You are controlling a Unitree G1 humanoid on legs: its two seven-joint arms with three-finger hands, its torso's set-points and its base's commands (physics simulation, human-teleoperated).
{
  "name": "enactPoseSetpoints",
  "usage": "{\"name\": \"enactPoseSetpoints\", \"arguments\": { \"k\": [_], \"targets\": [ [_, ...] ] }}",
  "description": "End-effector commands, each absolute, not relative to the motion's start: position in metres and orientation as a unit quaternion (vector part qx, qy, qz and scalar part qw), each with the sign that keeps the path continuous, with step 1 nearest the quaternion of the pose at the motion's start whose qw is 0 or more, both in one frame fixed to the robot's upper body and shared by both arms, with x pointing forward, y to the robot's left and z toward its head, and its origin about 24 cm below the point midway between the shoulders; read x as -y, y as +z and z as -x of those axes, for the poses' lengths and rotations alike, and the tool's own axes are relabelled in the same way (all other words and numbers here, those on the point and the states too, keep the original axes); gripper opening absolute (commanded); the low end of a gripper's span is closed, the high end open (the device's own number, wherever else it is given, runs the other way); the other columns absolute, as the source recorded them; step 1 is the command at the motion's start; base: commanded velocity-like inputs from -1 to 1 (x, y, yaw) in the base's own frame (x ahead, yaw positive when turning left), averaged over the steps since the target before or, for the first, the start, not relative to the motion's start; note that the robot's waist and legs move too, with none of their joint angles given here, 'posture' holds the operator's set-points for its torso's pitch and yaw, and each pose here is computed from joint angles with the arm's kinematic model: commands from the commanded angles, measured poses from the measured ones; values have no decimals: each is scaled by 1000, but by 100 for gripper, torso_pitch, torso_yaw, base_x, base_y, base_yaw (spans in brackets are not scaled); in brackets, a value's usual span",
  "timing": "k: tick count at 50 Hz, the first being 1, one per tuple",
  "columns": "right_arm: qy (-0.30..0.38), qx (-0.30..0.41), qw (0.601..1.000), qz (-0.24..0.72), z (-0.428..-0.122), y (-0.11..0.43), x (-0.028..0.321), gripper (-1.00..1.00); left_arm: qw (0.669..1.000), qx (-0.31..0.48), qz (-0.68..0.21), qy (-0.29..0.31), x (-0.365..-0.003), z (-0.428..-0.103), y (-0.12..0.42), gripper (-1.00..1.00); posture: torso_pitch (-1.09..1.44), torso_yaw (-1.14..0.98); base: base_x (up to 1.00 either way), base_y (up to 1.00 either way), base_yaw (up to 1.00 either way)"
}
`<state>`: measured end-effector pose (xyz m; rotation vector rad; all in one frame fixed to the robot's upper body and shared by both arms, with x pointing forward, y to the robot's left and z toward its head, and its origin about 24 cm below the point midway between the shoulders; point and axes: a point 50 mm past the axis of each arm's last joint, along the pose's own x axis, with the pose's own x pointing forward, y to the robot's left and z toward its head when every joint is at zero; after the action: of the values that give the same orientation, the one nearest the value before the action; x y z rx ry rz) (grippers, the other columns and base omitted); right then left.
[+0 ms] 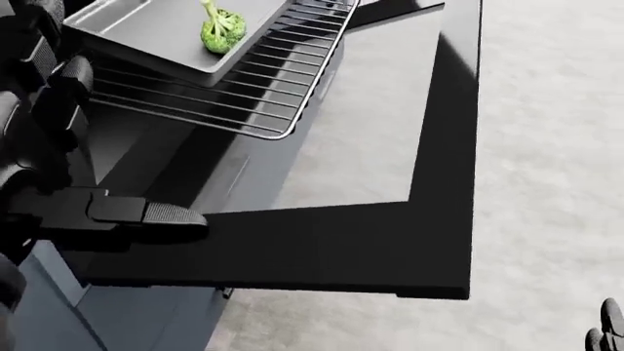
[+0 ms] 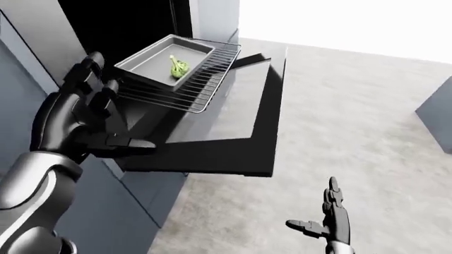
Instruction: Pick the broccoli from the oven and place it on the plate on the counter.
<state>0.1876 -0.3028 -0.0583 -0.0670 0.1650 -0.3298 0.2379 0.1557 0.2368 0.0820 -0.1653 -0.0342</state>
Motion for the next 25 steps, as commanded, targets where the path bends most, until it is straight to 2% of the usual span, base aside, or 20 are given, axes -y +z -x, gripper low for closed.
{"name": "enactPoseSetpoints", "arguments": {
  "k": [1,5,18,25],
  "targets": [
    [-180,-66,980,46,-188,-52,311,100,990,134,-47,-25,-152,-233,254,100,0,0,0,0,-100],
    [-175,-72,981,52,-188,-53,308,100,989,136,-49,-26,-152,-231,255,100,0,0,0,0,-100],
    [-166,-70,983,44,-189,-53,305,100,989,140,-51,-25,-150,-229,261,100,0,0,0,-2,-4],
    [-163,-70,983,46,-190,-53,304,100,989,138,-51,-28,-149,-230,261,100,0,0,0,0,-95]
  ]
}}
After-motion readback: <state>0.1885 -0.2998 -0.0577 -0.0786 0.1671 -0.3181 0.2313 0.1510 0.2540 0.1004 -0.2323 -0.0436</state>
